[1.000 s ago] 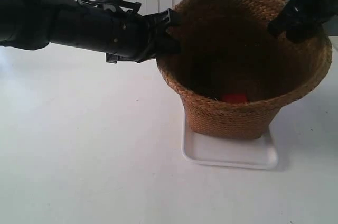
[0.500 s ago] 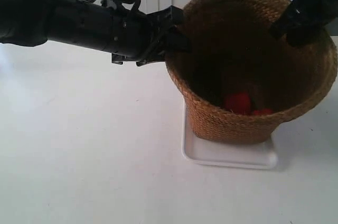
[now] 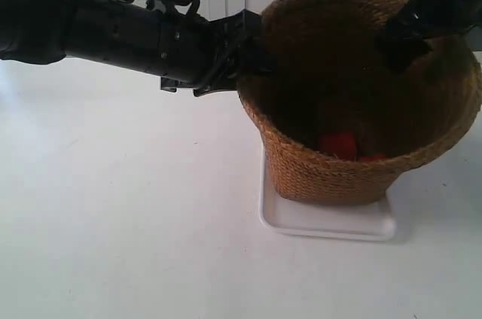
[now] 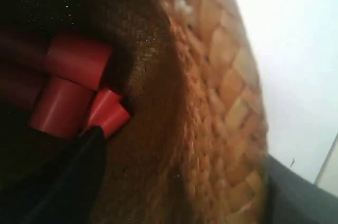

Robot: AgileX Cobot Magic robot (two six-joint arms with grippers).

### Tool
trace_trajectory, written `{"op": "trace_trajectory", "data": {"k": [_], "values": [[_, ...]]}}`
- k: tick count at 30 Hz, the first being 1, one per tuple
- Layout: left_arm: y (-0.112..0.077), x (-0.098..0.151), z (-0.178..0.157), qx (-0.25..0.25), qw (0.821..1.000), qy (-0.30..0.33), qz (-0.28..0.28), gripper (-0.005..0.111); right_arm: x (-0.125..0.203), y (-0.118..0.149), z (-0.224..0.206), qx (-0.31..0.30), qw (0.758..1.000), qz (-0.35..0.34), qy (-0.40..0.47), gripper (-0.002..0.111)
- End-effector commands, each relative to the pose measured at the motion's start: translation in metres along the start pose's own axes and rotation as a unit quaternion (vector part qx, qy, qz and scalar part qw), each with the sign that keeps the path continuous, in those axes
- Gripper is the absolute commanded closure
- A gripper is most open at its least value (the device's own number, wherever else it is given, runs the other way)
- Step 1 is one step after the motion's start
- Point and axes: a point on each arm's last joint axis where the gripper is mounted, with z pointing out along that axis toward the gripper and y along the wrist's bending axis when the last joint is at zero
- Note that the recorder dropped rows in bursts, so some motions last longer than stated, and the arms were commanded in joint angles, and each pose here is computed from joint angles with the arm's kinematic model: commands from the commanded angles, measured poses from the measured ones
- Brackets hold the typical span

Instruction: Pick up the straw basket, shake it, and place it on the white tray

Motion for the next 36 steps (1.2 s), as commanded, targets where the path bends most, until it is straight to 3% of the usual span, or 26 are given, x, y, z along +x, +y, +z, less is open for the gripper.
{"op": "trace_trajectory", "data": {"k": [1,18,30,36], "values": [[-0.007,0.0,-0.005,0.019,1.0,0.007,0.013,0.04,-0.001,-0.001,0.0,0.001,1.0,0.013,-0.006,0.043],[-0.003,0.0,-0.006,-0.003,0.999,0.011,0.043,0.039,0.01,-0.003,-0.078,0.04,0.989,0.061,-0.129,0.042],[-0.026,-0.016,-0.015,0.021,0.998,0.028,0.06,0.035,0.027,0.0,-0.113,0.048,0.984,0.072,-0.157,0.042],[-0.023,-0.01,-0.017,-0.008,0.995,0.074,0.072,0.024,0.029,0.0,-0.116,0.049,0.983,0.073,-0.16,0.042]]}}
